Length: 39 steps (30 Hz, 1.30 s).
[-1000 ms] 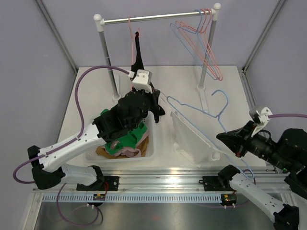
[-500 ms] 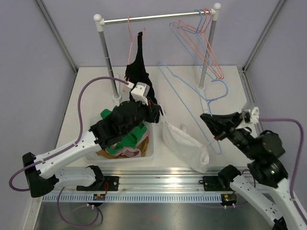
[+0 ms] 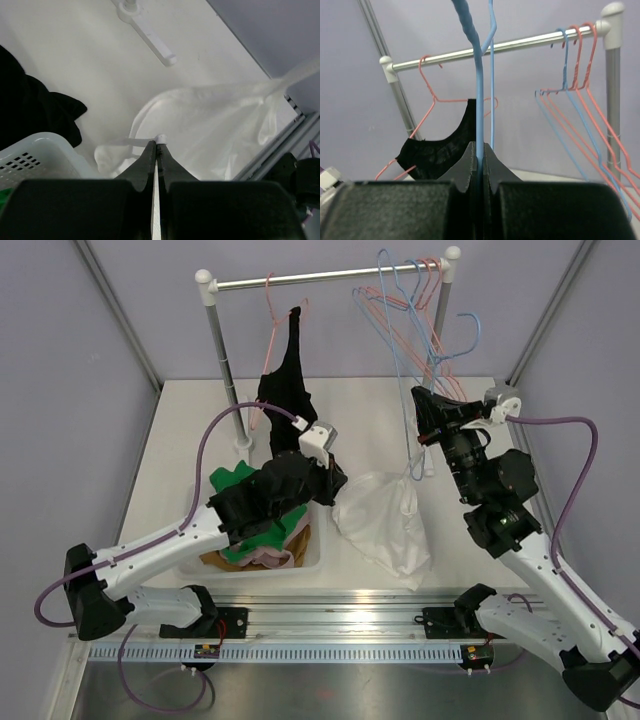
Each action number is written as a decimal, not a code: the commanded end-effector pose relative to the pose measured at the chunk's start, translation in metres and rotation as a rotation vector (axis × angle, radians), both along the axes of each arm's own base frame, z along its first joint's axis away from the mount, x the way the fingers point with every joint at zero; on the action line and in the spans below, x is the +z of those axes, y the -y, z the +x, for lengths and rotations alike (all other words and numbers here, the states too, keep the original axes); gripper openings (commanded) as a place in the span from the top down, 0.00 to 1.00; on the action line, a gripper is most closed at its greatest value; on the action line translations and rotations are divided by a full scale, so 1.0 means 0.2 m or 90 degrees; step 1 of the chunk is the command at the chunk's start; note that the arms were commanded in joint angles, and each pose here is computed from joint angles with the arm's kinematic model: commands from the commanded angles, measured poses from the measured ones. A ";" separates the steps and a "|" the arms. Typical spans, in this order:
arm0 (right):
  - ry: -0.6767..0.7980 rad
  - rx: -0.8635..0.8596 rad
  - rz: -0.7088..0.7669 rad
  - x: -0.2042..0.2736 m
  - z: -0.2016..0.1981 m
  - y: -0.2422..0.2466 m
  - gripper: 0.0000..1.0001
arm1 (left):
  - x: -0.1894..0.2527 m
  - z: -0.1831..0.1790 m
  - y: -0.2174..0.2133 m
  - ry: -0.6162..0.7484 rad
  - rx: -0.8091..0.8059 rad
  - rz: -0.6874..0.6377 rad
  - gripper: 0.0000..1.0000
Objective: Remove the tank top from the hanger
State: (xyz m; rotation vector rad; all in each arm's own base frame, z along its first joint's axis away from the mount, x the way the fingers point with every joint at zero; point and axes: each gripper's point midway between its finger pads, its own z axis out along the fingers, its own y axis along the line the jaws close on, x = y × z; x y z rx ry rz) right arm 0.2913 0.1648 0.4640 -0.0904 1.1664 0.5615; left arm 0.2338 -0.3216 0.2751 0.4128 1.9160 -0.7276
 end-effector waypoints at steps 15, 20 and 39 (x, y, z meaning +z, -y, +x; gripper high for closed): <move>0.218 0.016 -0.100 -0.05 -0.12 -0.06 1.00 | -0.09 -0.10 0.21 -0.066 -0.115 0.031 1.00; 0.271 0.006 -0.048 -0.17 -0.15 -0.03 1.00 | -0.12 -0.20 0.28 -0.086 -0.201 0.014 1.00; -0.168 -0.067 -0.110 -0.26 0.06 0.07 1.00 | -0.25 -0.12 0.24 -0.132 -0.093 0.035 0.61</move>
